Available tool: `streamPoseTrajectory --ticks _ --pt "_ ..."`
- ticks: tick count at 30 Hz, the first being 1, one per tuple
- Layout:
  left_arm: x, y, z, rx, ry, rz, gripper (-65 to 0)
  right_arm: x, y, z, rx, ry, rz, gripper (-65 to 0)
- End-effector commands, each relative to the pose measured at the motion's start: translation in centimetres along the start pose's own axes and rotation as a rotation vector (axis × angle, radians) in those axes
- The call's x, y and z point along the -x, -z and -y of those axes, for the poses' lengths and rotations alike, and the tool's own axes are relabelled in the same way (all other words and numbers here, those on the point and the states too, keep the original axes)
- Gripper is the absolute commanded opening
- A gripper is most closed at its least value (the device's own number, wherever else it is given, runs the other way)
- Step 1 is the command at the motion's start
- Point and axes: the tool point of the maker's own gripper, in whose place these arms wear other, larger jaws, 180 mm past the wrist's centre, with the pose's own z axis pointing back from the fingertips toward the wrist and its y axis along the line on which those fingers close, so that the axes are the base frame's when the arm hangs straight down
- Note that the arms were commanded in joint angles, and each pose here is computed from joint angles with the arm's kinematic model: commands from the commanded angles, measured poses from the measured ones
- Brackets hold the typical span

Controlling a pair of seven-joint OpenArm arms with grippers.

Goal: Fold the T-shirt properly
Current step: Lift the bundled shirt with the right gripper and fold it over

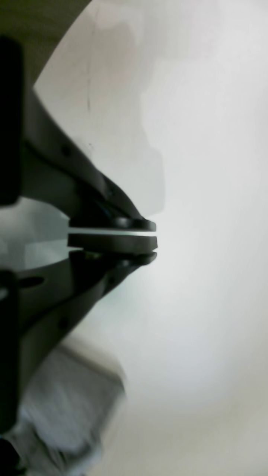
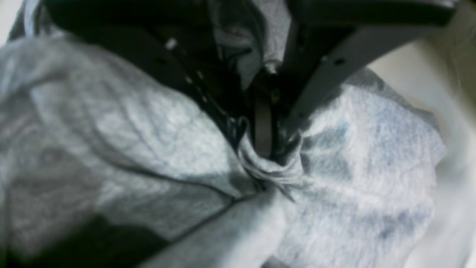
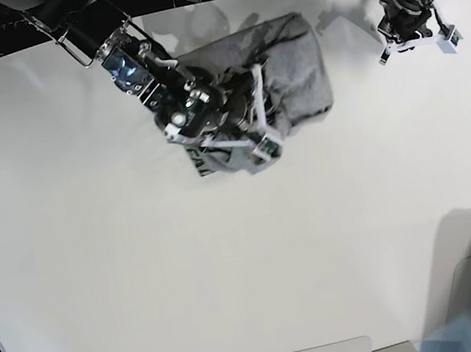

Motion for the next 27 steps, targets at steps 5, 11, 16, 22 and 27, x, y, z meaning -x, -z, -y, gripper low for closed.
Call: streamPoseTrajectory --ticks 5,11,16,22,27 --pt "-0.7 -0.3 0.2 0.007 0.013 0.027 -63.2 -0.2 -2.9 8.8 0.188 0.078 0.018 -65.0" --pt "0.1 -0.3 0.4 0.011 0.014 -0.026 -63.2 -3.9 -7.2 9.7 0.239 0.048 0.179 -65.0" --pt "-0.2 -0.1 1.7 0.042 0.004 -0.045 -63.2 -7.0 -10.9 6.4 0.221 -0.034 0.329 -65.0" --pt "-0.2 -0.1 1.7 0.043 0.004 -0.047 -63.2 -7.6 -10.3 4.2 0.178 -0.057 0.29 -65.0" --pt "-0.2 -0.1 1.7 0.043 0.004 -0.047 -63.2 -6.7 -7.1 -0.6 0.088 -0.234 0.186 -65.0"
